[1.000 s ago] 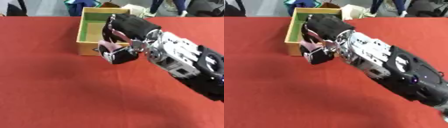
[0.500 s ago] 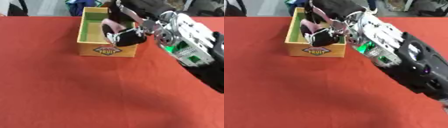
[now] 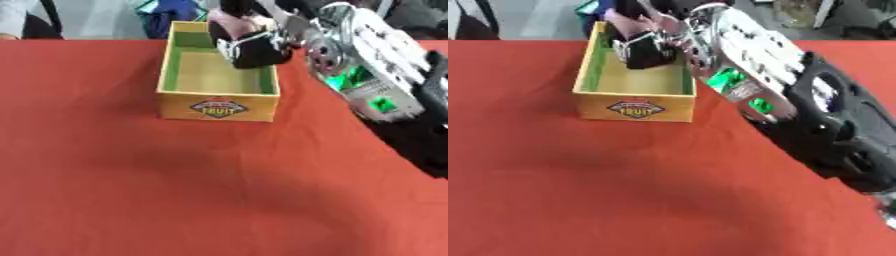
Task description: Pick up objects on the table and place them in the box.
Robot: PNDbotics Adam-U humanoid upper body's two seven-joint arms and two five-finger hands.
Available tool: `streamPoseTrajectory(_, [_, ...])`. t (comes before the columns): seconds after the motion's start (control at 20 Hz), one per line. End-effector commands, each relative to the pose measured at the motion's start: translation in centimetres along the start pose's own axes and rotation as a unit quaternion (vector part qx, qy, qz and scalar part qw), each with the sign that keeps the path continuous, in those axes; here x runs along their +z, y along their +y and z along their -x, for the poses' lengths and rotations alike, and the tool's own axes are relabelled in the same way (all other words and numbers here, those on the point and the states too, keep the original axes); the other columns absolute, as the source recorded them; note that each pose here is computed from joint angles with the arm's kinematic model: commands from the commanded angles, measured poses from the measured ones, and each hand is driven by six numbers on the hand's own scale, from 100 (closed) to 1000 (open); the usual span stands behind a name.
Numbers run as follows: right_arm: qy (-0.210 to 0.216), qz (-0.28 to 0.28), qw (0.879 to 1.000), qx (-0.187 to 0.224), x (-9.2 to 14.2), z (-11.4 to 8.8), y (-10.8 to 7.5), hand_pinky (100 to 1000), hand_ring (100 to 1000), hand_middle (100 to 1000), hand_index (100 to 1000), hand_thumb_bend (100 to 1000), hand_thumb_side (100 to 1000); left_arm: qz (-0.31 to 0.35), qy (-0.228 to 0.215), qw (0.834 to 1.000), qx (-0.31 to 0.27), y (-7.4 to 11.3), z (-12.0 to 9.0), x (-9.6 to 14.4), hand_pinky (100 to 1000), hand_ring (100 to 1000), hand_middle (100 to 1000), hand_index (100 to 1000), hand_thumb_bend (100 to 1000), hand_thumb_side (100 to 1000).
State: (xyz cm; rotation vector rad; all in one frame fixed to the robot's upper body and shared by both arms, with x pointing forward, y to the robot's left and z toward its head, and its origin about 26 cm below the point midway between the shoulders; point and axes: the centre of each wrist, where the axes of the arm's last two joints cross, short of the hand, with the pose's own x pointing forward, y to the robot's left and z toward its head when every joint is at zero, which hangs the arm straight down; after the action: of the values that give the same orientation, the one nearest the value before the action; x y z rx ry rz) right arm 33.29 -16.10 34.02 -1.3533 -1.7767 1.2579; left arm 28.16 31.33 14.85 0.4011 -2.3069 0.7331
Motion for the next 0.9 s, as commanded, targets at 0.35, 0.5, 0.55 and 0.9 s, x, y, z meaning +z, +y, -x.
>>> streamPoseTrajectory(0.35, [0.054, 0.041, 0.997, 0.044, -4.4, 2.4, 2.3, 228, 590, 510, 638, 100, 192, 0.011, -0.015, 1.000, 0.016, -0.6, -0.7, -0.5, 423, 371, 385, 561, 100, 771])
streamPoseTrajectory(0.5, [0.064, 0.040, 0.995, 0.063, -5.4, 3.2, 3.8, 244, 601, 524, 655, 100, 203, 0.012, -0.015, 1.000, 0.019, -0.6, -0.8, -0.5, 423, 371, 385, 561, 100, 770])
streamPoseTrajectory(0.55, [0.063, 0.036, 0.995, 0.066, -5.6, 3.4, 4.2, 255, 608, 532, 664, 100, 203, 0.012, -0.015, 1.000, 0.020, -0.7, -0.8, -0.5, 424, 371, 385, 560, 100, 770])
streamPoseTrajectory(0.9, [0.038, -0.004, 0.996, 0.081, -6.0, 3.8, 5.9, 328, 652, 580, 719, 100, 194, 0.013, -0.015, 1.000, 0.023, -0.8, -0.8, -0.5, 424, 371, 385, 561, 100, 769])
